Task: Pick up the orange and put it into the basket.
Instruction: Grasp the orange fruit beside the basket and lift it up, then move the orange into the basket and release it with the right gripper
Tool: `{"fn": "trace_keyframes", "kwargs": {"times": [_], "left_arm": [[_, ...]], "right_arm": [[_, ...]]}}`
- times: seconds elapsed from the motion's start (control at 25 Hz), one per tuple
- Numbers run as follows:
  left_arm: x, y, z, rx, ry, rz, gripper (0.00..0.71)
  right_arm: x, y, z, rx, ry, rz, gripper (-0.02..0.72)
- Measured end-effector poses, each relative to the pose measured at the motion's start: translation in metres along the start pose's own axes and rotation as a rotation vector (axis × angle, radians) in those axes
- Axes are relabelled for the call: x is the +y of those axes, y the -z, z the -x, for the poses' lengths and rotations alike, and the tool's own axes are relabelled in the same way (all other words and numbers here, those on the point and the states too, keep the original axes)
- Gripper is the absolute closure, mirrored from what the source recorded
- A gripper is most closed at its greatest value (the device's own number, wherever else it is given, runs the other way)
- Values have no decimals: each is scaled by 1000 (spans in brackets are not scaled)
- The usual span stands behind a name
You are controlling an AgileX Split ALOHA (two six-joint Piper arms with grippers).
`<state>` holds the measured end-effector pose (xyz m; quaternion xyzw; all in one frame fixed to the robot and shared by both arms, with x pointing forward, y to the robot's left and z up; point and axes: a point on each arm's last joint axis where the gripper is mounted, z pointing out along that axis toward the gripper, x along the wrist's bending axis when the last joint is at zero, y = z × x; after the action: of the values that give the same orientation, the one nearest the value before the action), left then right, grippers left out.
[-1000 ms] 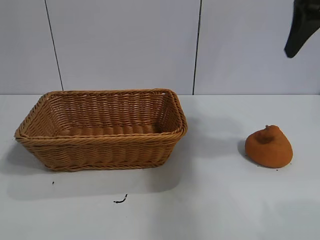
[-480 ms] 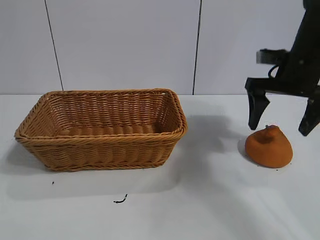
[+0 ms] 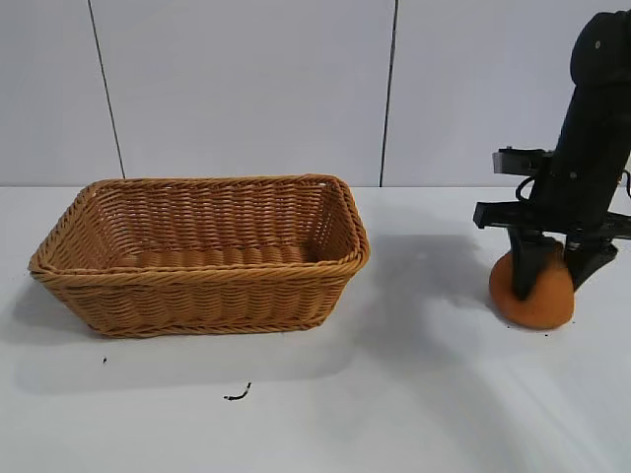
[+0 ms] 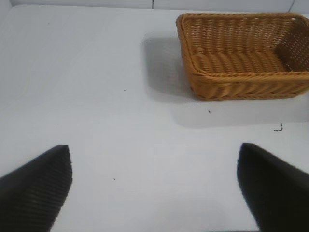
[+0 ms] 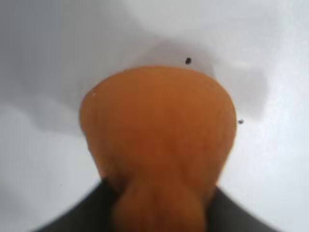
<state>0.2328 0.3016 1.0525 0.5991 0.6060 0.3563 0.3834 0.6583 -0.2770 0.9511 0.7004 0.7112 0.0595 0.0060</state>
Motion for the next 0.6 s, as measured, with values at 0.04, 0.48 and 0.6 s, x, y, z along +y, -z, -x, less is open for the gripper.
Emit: {"fn": "trace_keyframes", "kwargs": {"times": [0.04,0.48,0.6], "left_arm": [[0,0,0,0,0,0,44],[0,0,0,0,0,0,44],[0,0,0,0,0,0,44]], "right_arm": [[6,15,-1,2,5,32,658],[32,106,-72,13,179,247,658],[24,107,-112,35,267,252,658]]}}
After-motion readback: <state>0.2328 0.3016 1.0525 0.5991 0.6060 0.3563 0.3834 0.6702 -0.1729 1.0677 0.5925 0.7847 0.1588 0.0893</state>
